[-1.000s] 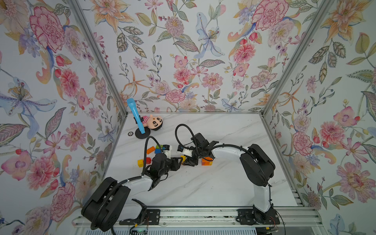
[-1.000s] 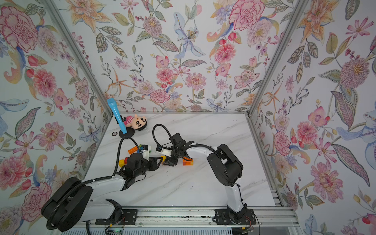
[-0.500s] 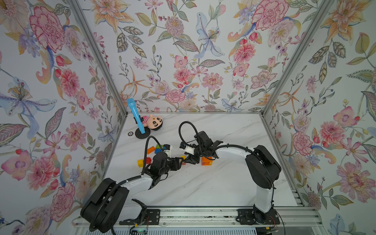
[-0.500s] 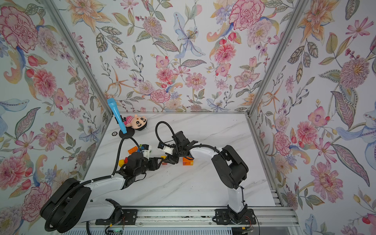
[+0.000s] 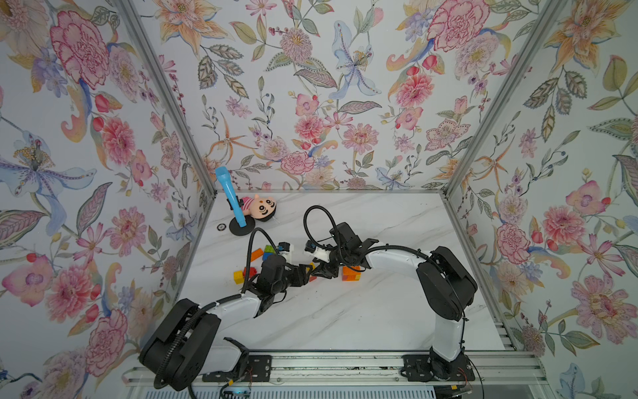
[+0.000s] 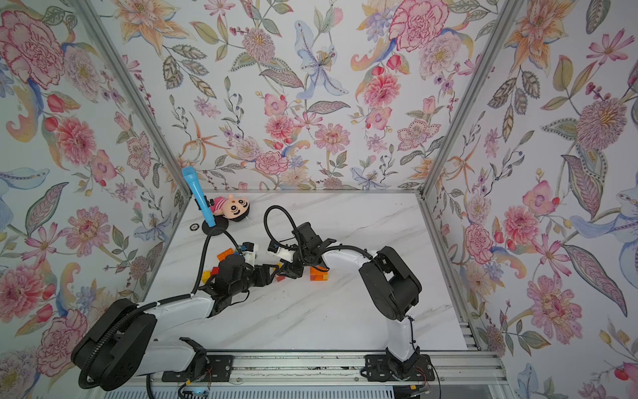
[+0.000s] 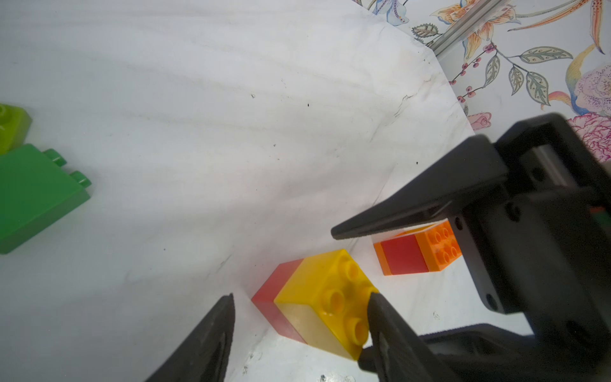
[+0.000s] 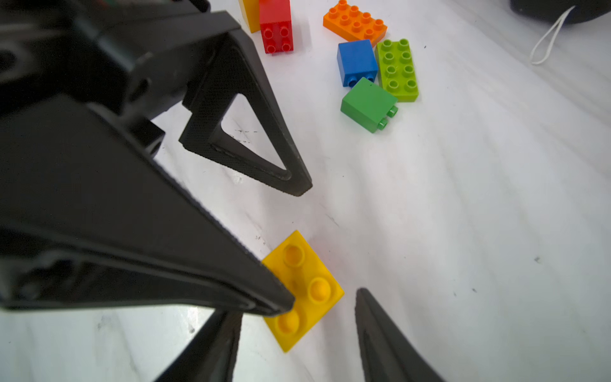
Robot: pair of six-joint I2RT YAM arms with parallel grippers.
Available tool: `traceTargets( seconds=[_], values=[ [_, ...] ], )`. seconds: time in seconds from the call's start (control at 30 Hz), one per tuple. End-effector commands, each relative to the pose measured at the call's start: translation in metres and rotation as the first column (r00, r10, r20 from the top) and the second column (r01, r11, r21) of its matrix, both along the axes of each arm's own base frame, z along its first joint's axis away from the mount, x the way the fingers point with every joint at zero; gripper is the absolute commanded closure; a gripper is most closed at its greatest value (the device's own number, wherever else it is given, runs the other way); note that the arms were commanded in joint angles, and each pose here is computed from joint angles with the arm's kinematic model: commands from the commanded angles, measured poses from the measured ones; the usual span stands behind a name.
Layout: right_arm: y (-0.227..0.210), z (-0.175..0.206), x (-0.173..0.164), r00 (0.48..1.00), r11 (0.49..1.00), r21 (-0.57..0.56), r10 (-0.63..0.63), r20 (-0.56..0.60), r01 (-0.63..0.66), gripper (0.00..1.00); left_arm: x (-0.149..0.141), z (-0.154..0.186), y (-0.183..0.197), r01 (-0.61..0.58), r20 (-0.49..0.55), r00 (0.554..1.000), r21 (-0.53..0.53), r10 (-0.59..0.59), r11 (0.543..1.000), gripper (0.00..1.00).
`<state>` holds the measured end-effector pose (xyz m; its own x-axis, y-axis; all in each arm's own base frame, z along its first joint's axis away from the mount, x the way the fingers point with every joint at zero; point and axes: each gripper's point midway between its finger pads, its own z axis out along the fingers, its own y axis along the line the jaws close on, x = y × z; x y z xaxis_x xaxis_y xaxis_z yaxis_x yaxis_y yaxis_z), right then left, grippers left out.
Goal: Assemble the letter p with lego
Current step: Assemble the lego brick with the lego brick.
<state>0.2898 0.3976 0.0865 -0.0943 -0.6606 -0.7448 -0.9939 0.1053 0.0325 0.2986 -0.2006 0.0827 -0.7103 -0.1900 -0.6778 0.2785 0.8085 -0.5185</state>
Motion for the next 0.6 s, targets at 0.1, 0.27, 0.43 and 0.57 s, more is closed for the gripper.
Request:
traceTargets(
  seconds=[0.1,0.27,0.43,0.57],
  values=[
    [0.002,0.013,0.004,1.000,0.999,0.040,-0.016,0.026,0.015,0.40,-0.003,0.018,0.002,-0.001,0.052,0.999,0.001,0.001,1.000,0.29],
    [-0.008,0.030,0.002,0.998,0.998,0.066,-0.026,0.056,0.022,0.37,-0.008,0.032,0.013,-0.029,0.106,0.994,0.010,0.028,1.000,0.23],
    [-0.031,0.051,-0.001,0.994,0.991,0.125,-0.060,0.087,0.049,0.31,-0.018,0.032,0.031,-0.066,0.140,0.989,0.062,0.056,0.996,0.17],
    [-0.057,0.056,0.001,0.986,0.987,0.103,-0.130,0.101,0.120,0.31,-0.030,0.014,0.035,-0.058,0.110,0.993,0.142,0.042,0.988,0.15]
  ],
)
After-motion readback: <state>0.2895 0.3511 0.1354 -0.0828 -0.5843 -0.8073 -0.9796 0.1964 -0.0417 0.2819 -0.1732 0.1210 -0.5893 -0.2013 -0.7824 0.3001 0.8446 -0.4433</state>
